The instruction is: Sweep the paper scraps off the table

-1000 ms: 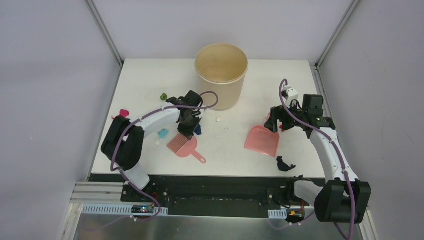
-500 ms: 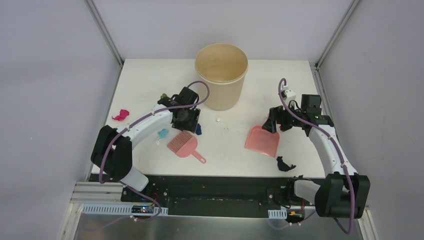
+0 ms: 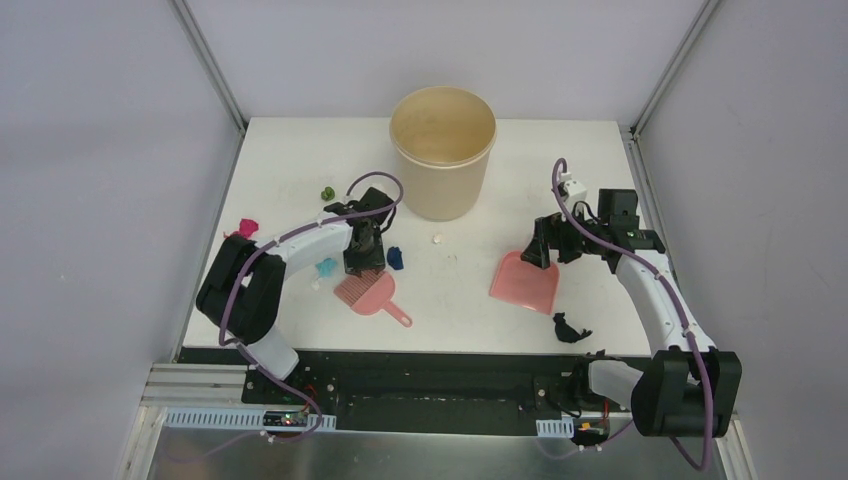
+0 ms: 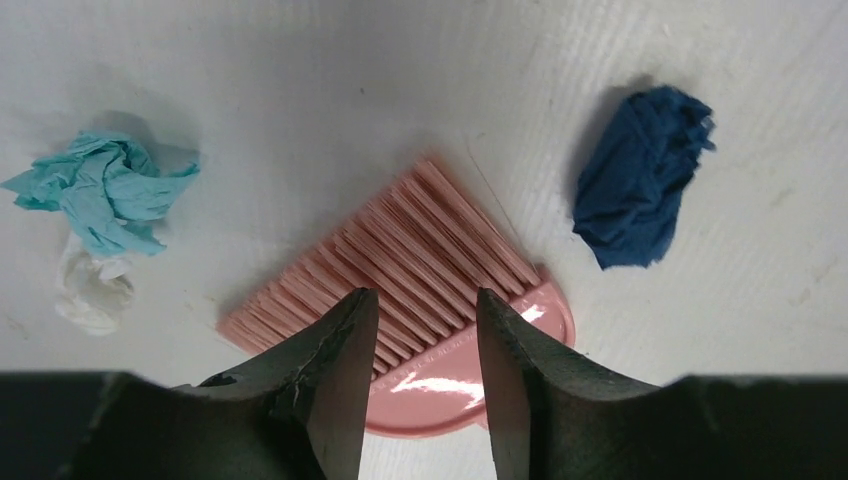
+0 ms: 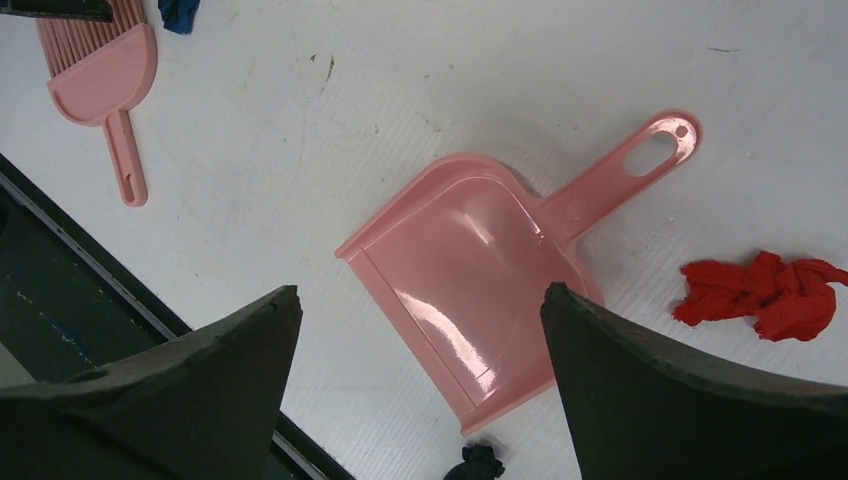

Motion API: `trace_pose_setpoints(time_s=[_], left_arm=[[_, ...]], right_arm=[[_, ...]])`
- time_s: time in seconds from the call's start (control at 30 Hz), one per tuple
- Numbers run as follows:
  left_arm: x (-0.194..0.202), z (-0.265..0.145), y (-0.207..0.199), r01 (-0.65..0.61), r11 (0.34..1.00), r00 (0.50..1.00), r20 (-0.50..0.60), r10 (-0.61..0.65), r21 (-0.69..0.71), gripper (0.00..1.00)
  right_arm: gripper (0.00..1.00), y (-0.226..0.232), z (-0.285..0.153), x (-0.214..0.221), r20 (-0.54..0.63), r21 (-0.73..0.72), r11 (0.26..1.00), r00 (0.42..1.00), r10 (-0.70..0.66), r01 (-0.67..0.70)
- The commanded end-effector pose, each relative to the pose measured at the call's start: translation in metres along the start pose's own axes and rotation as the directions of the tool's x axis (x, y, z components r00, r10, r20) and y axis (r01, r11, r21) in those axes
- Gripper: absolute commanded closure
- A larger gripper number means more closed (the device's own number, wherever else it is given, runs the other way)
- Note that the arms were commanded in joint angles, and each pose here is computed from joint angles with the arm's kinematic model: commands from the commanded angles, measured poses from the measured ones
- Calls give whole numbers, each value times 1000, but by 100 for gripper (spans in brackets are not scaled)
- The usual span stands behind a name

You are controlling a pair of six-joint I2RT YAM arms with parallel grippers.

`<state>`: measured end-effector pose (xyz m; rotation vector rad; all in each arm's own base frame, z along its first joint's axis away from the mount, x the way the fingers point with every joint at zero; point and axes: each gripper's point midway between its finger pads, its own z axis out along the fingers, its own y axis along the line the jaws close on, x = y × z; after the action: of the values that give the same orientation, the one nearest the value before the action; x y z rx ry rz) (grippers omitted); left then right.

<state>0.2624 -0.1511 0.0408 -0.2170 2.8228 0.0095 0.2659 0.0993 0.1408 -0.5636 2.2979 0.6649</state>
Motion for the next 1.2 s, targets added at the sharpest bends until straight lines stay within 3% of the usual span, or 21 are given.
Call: trace_pose_setpoints(time_s=[0.0,0.13,0.23,0.57,0.7,0.83,0.97,1.17], left_arm=[[-11,18,-5,137,990,990,23,-138,17,60],[-3,33,-11,137,991,990,-28,-136,14,74],[3,34,-25,113,990,991,-78,-107,80,100],[-20,-41,-36,187,939,974,68,-215,289,100],[-19,-66,-39,253,891,951,73,-301,376,100],[-10,-86,-63,357,775,916,-34,-399,522,100],[-14,-94,-75,446,681,866,-88,-492,581,100],[-19,-100,-88,562,537,780,-189,-596,629,100]], right_arm=[[6,7,-11,-27,66,0,996,993,-93,93],[7,6,-11,-25,56,6,995,993,-100,100],[7,6,-10,-25,51,8,995,993,-103,102],[7,10,-3,-21,26,-22,995,995,-99,99],[6,28,-2,-22,36,-117,990,997,-69,73],[3,60,-7,-38,108,-250,968,994,-3,31],[0,98,-20,-54,150,-379,925,988,23,36],[0,129,-17,-51,114,-416,903,992,-61,103]])
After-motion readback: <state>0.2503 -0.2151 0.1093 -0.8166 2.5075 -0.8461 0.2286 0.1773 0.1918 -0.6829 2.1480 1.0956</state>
